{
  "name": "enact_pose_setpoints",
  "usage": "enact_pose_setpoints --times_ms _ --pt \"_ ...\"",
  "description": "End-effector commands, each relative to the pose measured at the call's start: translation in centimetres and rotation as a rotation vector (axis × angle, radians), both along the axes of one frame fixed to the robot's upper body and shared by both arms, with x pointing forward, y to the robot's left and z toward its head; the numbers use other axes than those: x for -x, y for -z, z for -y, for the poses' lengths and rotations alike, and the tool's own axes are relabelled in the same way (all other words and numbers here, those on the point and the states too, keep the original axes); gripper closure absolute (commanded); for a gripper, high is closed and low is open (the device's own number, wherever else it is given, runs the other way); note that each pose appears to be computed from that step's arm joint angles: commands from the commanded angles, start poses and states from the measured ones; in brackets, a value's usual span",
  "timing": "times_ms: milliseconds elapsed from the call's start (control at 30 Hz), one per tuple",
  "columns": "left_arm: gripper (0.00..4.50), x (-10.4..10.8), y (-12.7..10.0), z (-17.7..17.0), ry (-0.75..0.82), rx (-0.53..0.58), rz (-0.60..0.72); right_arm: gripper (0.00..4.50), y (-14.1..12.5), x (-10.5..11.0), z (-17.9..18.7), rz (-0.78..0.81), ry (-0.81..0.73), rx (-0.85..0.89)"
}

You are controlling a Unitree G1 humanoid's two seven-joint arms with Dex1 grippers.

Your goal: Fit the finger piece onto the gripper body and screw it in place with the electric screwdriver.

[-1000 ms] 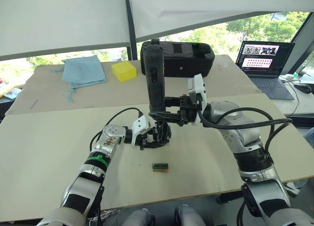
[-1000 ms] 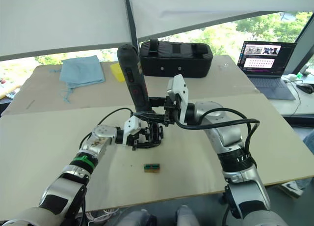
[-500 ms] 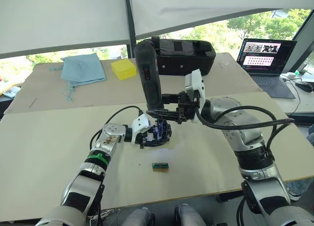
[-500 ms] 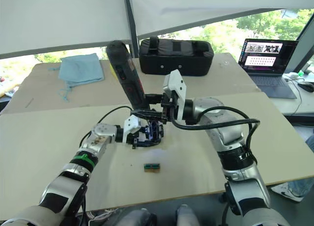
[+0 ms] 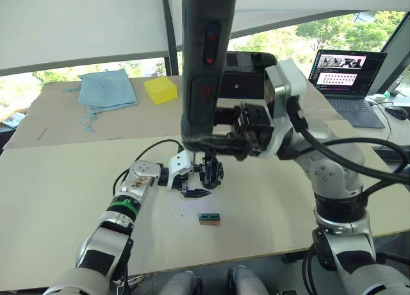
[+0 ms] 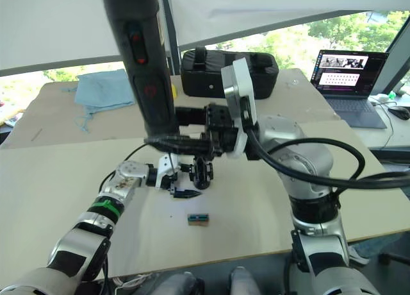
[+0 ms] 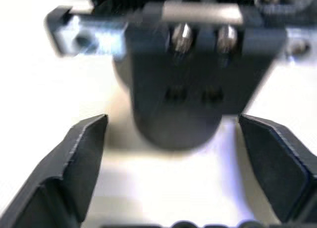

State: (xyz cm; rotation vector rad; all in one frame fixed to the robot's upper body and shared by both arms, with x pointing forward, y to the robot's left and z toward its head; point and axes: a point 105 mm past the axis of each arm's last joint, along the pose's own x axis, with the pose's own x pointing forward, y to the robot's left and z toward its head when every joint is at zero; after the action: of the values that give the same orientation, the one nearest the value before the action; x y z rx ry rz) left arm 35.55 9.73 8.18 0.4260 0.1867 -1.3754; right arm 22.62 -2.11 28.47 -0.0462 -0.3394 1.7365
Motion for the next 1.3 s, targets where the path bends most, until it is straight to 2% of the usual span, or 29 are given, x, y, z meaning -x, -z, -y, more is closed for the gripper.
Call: enact_pose_setpoints --times_ms 33,167,267,433,600,800,1300 --pt "0.00 1.2 -1.6 -1.5 0.073 -0.025 0.063 2.58 1.5 1.4 0.1 0.010 -0.039 0.029" --pt "0.00 4.4 -2.2 -2.6 0.182 -0.023 0.028 2.58 3.4 0.7 0.4 -0.020 0.032 0.035" --pt "0.00 6.8 -1.8 -2.4 0.244 -0.026 -0.010 2.58 4.3 0.1 0.6 -0.025 0.077 0.034" --pt "0.00 8.4 -0.4 -1.2 0.272 -0.033 -0.024 2.58 6.0 -0.7 0.8 -0.039 0.136 0.043" --pt "0.00 9.1 0.1 -0.2 0.283 -0.023 -0.019 2.58 7.1 -1.3 0.8 -0.052 0.176 0.037" --pt "0.00 8.4 0.4 0.5 0.254 -0.011 -0.010 2.58 8.1 -1.6 1.1 -0.058 0.205 0.046" --pt "0.00 8.1 0.4 1.5 0.281 0.002 -0.003 2.58 8.5 -1.8 1.4 -0.062 0.227 0.061"
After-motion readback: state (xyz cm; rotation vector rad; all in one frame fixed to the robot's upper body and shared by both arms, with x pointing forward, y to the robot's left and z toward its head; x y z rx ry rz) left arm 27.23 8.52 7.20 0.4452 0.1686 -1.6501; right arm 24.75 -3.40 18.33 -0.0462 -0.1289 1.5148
